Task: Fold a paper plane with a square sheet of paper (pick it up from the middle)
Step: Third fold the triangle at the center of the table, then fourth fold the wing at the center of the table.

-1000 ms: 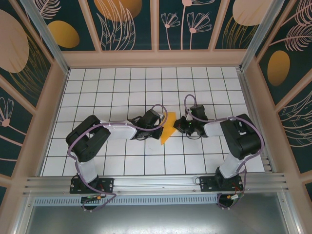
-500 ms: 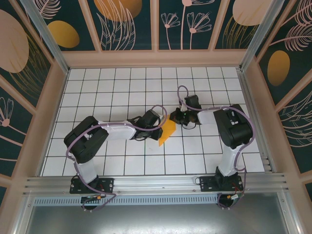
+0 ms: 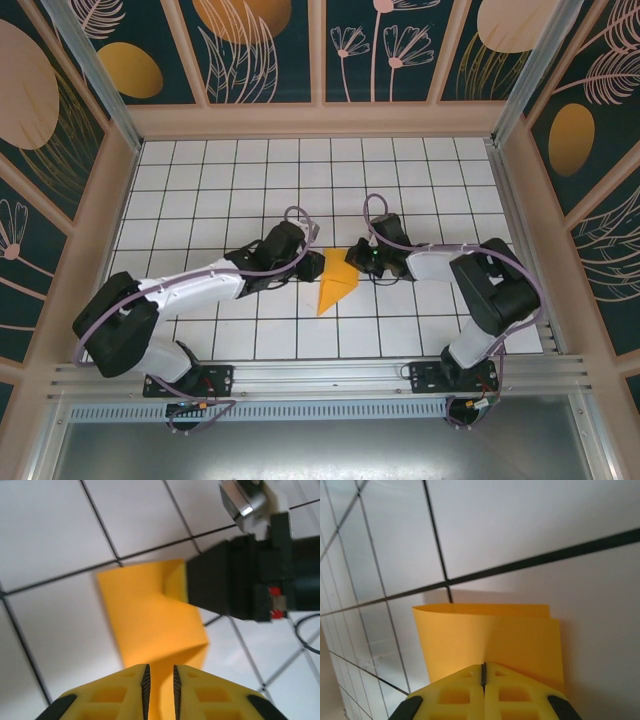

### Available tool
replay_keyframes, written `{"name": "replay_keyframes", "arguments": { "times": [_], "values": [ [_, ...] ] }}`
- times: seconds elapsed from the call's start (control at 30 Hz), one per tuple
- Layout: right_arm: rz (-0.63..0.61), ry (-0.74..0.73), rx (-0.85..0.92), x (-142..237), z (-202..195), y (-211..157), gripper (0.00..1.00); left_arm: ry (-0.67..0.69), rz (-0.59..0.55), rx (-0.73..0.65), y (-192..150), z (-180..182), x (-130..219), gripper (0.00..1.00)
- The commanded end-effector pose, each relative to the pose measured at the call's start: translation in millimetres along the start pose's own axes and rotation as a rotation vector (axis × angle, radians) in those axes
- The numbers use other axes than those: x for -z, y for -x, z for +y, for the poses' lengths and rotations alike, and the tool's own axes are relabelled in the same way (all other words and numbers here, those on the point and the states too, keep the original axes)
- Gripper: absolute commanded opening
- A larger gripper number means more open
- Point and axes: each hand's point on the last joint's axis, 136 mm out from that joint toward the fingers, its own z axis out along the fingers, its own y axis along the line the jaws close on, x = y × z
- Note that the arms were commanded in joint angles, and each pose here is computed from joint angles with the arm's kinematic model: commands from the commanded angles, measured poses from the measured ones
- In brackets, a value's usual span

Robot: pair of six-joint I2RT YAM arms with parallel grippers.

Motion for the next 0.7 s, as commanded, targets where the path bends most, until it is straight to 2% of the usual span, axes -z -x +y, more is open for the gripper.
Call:
{"name": "replay_keyframes", "arguments": {
  "times": [0.0,0.13,0.37,0.67],
  "values": [
    [-0.082,-0.005,0.007,21,12,14,0.1,-0.204,0.084,0.053,-19,-35,-6,0.17],
    [-0.109,0.006,0.023,42,11,8,0.16,-0.194,0.128,0.053,-34,-39,-24,0.14],
    [-0.068,0.092,-0.02,60,-4,-29,0.36,0.026,0.128,0.076,-39,3,-49,0.07],
    [0.029,0.125,-0.022,51,-4,-59,0.43,0.135,0.195,0.069,-62,32,-70,0.05]
  ]
}}
